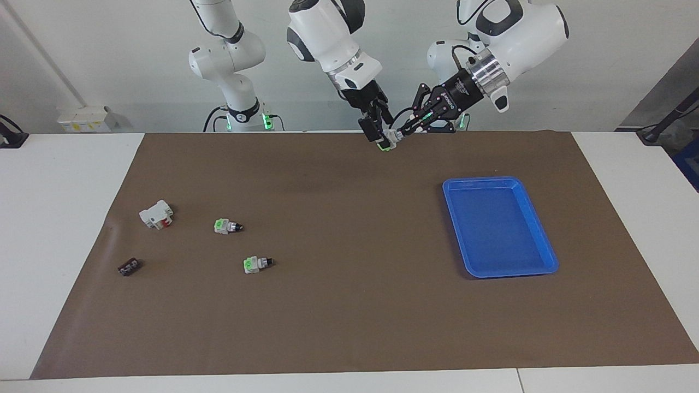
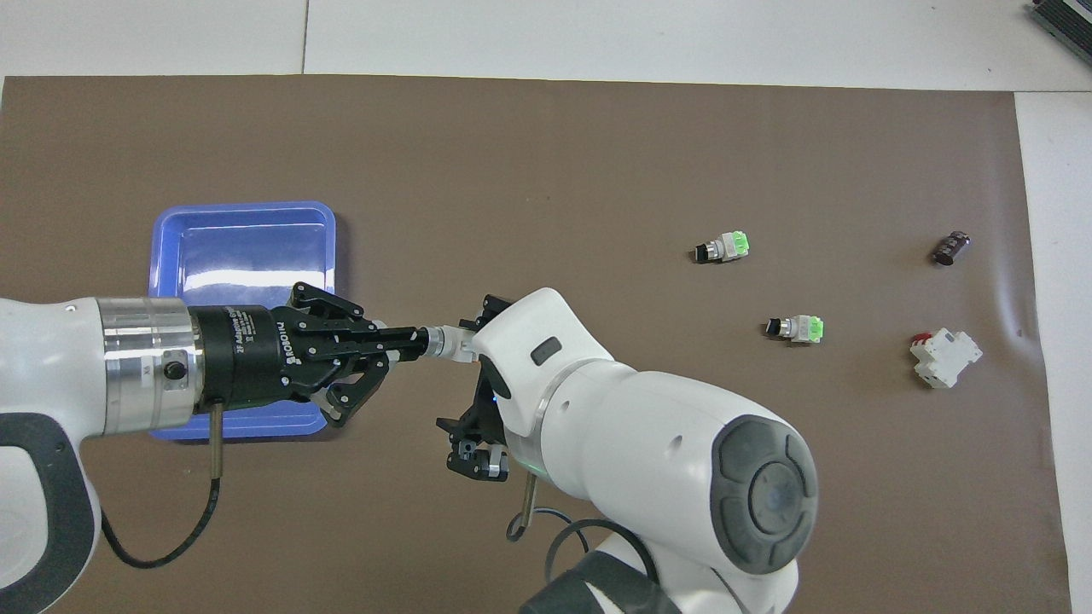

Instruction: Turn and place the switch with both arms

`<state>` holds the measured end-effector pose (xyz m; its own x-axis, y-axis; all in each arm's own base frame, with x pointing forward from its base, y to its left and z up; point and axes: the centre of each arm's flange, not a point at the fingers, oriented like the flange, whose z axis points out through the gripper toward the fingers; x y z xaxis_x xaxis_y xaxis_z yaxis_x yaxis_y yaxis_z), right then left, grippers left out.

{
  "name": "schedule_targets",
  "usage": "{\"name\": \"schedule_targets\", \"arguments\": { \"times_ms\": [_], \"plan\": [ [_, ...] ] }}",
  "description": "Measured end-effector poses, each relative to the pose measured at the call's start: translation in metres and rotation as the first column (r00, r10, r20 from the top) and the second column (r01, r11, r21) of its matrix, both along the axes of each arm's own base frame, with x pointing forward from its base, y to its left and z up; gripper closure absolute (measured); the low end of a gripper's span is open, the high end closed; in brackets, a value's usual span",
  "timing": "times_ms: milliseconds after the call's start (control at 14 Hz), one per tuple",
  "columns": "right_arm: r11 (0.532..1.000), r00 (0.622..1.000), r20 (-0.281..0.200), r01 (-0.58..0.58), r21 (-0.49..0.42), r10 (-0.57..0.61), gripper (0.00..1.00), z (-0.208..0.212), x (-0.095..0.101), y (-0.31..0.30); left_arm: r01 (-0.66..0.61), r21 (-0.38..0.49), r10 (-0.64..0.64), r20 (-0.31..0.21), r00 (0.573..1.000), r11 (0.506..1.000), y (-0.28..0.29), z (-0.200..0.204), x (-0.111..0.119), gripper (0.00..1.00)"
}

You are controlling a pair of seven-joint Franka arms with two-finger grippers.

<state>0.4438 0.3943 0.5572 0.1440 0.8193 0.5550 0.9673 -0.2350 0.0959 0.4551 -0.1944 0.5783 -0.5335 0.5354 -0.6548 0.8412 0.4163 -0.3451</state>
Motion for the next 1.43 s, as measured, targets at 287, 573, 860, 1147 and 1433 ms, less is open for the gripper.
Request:
{"name": "schedule_targets", "arguments": {
  "times_ms": [287, 573, 860, 1147, 1433],
  "plan": [
    [0.999, 0.999, -0.038, 0.032, -0.024, -0.032, 0.0, 0.006, 0.009, -0.025, 0.04, 0.124, -0.047, 0.049, 0.998, 0.991, 0.007, -0.013, 0.0, 0.9],
    [0.979, 0.977, -0.072, 0.199, -0.051, -0.202, 0.0, 0.019, 0.057, -0.123, 0.092, 0.202, -0.109, 0.076, 0.991, 0.975, 0.034, -0.043, -0.001, 0.9],
    [0.926, 0.921, -0.095, 0.372, -0.065, -0.377, 0.0, 0.013, 0.099, -0.223, 0.15, 0.327, -0.189, 0.092, 0.978, 0.933, 0.065, -0.068, -0.003, 0.9],
    [0.796, 0.781, -0.158, 0.598, -0.095, -0.605, 0.0, 0.01, 0.111, -0.263, 0.229, 0.451, -0.298, 0.087, 0.951, 0.863, 0.11, -0.098, -0.004, 0.9],
    [0.531, 0.52, -0.109, 0.82, -0.215, -0.847, 0.0, 0.008, 0.114, -0.282, 0.299, 0.527, -0.398, 0.083, 0.914, 0.796, 0.14, -0.12, -0.007, 0.9]
  ]
}}
